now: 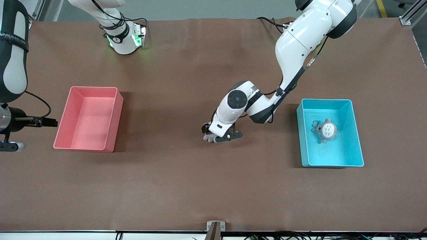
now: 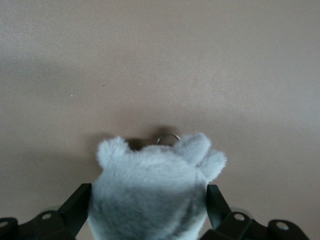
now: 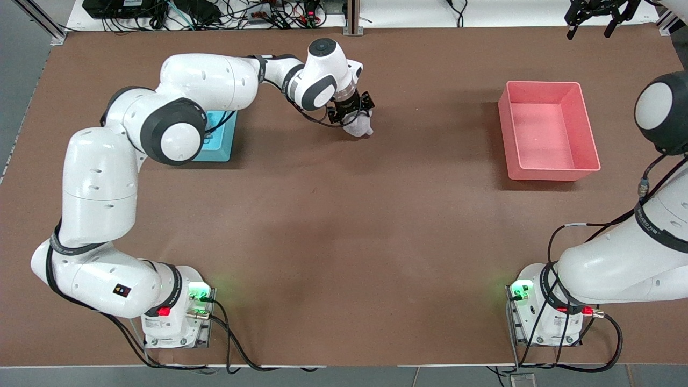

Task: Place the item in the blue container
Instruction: 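Grasp the second grey plush on the table with the left gripper, then carry the second plush with the left gripper into the blue box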

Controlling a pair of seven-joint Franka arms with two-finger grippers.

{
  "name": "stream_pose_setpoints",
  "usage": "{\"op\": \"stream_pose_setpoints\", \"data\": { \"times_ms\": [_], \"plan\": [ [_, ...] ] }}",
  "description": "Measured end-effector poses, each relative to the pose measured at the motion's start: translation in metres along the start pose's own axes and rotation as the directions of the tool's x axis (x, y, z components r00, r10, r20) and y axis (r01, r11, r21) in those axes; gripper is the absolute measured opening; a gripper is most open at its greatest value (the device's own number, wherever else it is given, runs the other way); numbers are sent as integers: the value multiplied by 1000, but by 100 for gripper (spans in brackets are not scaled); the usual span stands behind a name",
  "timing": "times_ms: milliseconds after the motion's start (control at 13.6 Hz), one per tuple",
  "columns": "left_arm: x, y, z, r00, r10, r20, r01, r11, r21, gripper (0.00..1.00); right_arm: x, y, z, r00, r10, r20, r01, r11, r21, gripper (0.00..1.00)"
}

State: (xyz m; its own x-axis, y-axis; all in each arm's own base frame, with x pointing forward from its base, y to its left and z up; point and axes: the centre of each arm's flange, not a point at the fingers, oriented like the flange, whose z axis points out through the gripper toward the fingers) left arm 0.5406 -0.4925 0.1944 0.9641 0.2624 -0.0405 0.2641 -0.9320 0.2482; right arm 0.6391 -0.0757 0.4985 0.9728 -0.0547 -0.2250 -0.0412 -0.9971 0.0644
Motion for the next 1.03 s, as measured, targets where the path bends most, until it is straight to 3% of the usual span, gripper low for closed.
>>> {"op": "stream_pose_setpoints", "data": {
  "times_ms": [220, 588, 735, 1029],
  "plan": [
    [-1, -1, 7, 1000, 0, -2, 0, 1000, 3, 97, -32, 7, -13, 999, 7, -41, -7, 1000, 12, 100],
    [5, 3, 0, 999, -33, -15, 33, 999, -11, 46, -79, 14, -26, 995, 12, -97, -10, 1000, 28, 100],
    [12, 1, -8, 999, -43, -21, 43, 999, -3, 30, -90, 14, -37, 993, 11, -119, -8, 1000, 30, 100],
    [47, -15, -74, 995, -82, -51, 84, 995, 49, 27, -109, 15, -62, 986, -9, -164, 14, 999, 29, 100]
  ]
}}
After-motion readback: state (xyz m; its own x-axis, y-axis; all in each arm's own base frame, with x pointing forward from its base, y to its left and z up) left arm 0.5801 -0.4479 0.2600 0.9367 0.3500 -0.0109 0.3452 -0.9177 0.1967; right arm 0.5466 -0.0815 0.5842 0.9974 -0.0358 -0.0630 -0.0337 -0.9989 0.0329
